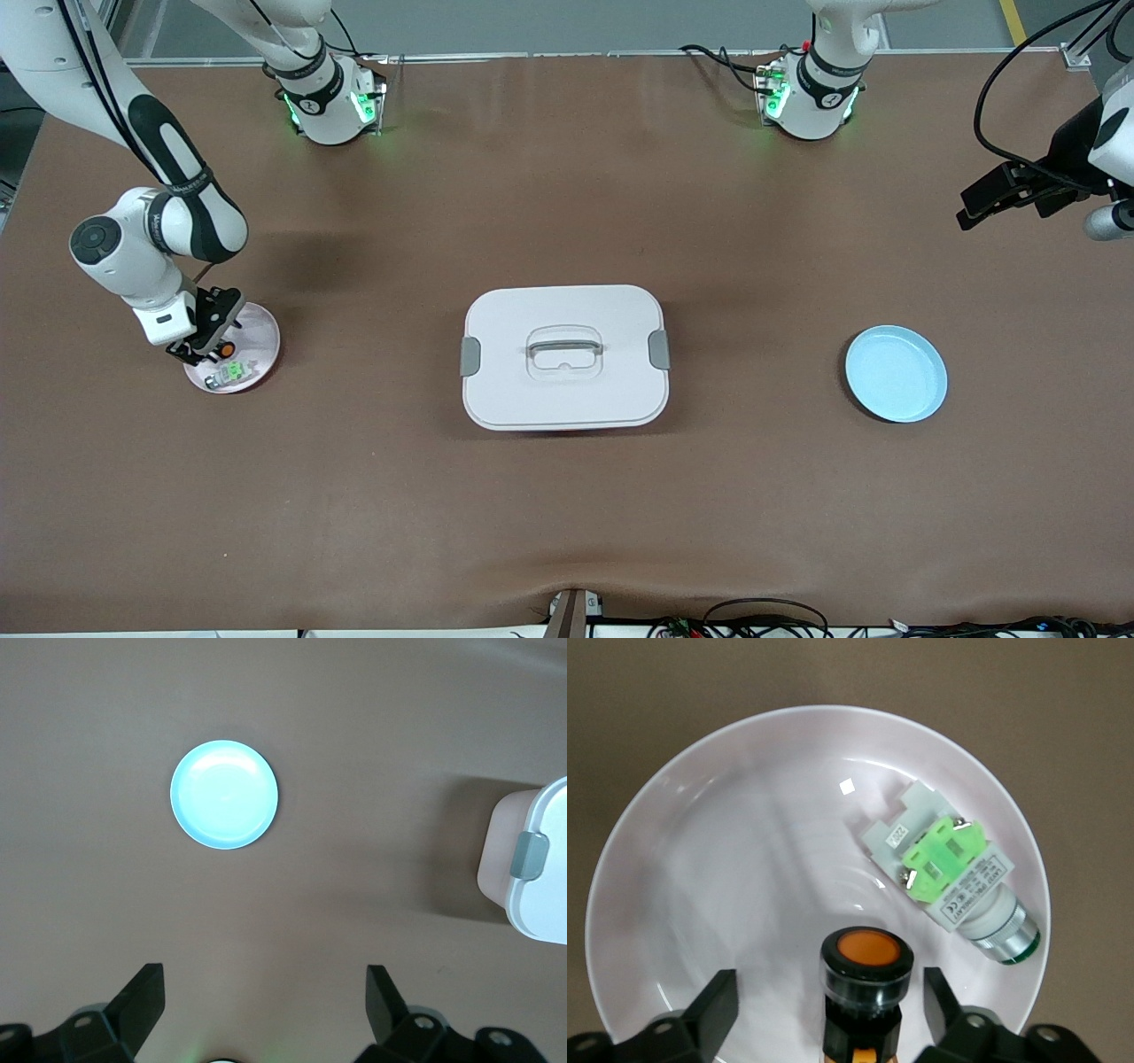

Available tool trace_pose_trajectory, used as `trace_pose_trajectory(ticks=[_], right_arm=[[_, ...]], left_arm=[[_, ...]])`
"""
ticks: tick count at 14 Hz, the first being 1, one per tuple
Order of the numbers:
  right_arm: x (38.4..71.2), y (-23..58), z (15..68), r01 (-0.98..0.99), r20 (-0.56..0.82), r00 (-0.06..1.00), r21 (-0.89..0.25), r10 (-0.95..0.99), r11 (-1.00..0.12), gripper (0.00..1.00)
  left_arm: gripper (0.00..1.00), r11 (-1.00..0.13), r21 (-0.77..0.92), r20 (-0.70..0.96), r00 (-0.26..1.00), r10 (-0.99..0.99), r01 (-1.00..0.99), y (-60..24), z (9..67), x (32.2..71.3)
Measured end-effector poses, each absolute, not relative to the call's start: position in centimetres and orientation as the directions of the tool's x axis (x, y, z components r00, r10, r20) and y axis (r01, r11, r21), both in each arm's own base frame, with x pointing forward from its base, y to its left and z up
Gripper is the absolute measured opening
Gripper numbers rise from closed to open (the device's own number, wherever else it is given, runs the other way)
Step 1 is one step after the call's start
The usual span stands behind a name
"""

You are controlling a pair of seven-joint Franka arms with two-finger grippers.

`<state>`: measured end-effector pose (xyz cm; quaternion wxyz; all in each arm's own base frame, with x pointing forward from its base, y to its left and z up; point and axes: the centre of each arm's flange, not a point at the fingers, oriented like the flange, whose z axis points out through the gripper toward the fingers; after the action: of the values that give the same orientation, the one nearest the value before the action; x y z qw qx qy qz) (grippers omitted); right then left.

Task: Transfer orange switch to right arm and place
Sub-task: 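Lower the orange switch onto the white plate and open the right gripper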

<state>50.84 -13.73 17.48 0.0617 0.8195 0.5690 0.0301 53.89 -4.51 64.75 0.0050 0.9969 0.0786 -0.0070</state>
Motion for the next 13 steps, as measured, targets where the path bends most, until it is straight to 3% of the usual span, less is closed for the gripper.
trace_pose_trajectory(ticks=[7,13], right_arm=[[51.1,-13.5,17.9,0.929,-0.018,0.346,0.144,0.938,-0.340,1.00],[52.3,-13.1,22.1,0.923,-0.010,0.337,0.198,0.941,-0.329,1.00]], left_arm=[[1.00,-0.987,0.010,-0.008,0.987,0.158,0.158,-4.4,65.1,53.9],[1.00,-0.987,0.011,-0.005,0.987,0.159,0.159,-4.4,65.2,53.9]])
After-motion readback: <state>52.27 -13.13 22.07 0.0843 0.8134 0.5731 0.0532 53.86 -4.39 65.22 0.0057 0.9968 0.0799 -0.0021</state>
